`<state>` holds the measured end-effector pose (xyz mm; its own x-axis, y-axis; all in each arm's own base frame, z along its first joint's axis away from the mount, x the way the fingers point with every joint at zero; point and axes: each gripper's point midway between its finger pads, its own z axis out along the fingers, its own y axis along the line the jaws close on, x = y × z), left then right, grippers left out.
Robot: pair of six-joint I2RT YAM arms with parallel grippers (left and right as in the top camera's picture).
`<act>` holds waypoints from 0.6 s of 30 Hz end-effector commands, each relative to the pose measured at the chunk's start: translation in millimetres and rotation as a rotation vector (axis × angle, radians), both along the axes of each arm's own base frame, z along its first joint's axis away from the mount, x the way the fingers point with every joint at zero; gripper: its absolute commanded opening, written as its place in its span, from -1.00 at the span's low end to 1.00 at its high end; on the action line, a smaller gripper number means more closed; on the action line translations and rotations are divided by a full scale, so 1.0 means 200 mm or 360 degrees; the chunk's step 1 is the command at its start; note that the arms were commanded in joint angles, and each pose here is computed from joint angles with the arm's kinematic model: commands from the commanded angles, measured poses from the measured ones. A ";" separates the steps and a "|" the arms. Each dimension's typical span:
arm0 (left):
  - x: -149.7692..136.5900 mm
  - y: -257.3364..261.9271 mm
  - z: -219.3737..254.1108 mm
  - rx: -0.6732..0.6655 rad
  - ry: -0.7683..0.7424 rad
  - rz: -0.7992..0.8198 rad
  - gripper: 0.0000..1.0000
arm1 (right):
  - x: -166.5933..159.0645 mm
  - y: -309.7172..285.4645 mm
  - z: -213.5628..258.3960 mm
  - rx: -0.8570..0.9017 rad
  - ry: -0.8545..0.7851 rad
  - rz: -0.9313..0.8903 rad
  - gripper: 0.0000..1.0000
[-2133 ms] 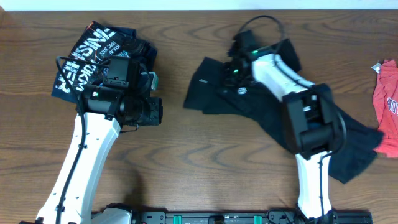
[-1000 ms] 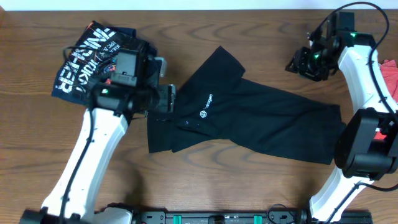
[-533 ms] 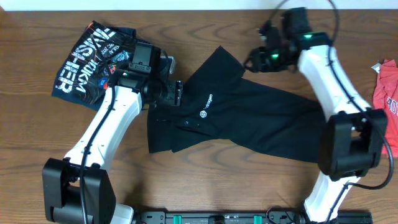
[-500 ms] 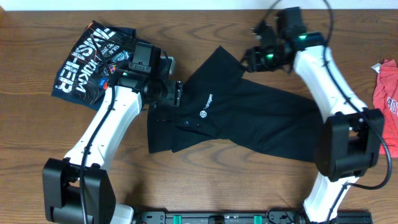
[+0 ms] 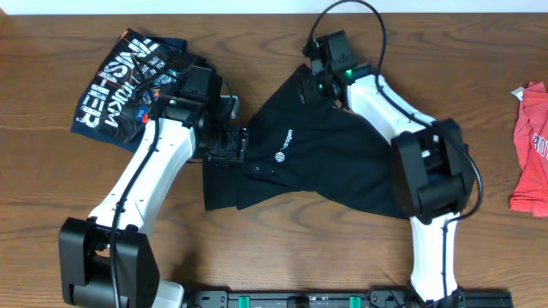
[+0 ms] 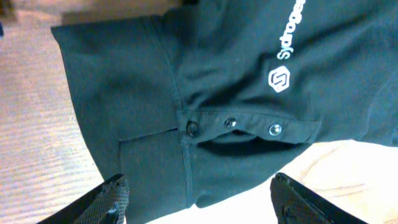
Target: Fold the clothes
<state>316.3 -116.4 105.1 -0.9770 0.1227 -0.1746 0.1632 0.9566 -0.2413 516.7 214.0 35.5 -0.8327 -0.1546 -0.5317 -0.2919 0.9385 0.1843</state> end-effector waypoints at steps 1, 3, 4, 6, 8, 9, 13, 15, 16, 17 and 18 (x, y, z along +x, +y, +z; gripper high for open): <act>0.00 0.00 0.00 0.0013 0.0016 -0.0032 0.50 | 0.09 -0.23 -0.03 -0.0139 -0.0039 -0.0201 0.28; 0.00 0.00 0.00 0.0012 0.0012 -0.0032 0.50 | 0.10 -0.29 -0.04 -0.0113 -0.0020 -0.0215 0.36; 0.00 -0.01 0.00 0.0011 0.0006 -0.0032 0.50 | 0.10 -0.30 -0.05 -0.0090 -0.0011 -0.0183 0.40; 0.01 -0.01 0.00 0.0008 -0.0007 -0.0032 0.51 | 0.10 -0.32 -0.06 -0.0046 0.0015 -0.0143 0.43; 0.02 -0.01 0.00 0.0006 -0.0012 -0.0031 0.51 | 0.09 -0.33 -0.09 0.0019 0.0062 -0.0127 0.43; 0.02 -0.01 0.00 0.0006 -0.0013 -0.0031 0.51 | 0.08 -0.32 -0.13 0.0056 0.0094 -0.0110 0.43; 0.02 -0.01 0.00 0.0007 -0.0012 -0.0031 0.52 | 0.04 -0.23 -0.21 0.0238 0.0191 0.0000 0.41; 0.02 -0.01 0.00 0.0007 -0.0012 -0.0031 0.52 | 0.02 -0.19 -0.23 0.0284 0.0215 0.0035 0.40; 0.02 -0.01 0.00 0.0007 -0.0012 -0.0031 0.52 | 0.01 -0.17 -0.22 0.0311 0.0223 0.0058 0.40; 0.02 -0.01 0.00 0.0007 -0.0012 -0.0031 0.52 | 0.00 -0.14 -0.22 0.0333 0.0224 0.0094 0.40; 0.02 -0.01 0.00 0.0007 -0.0012 -0.0031 0.52 | -0.01 -0.12 -0.21 0.0347 0.0222 0.0128 0.39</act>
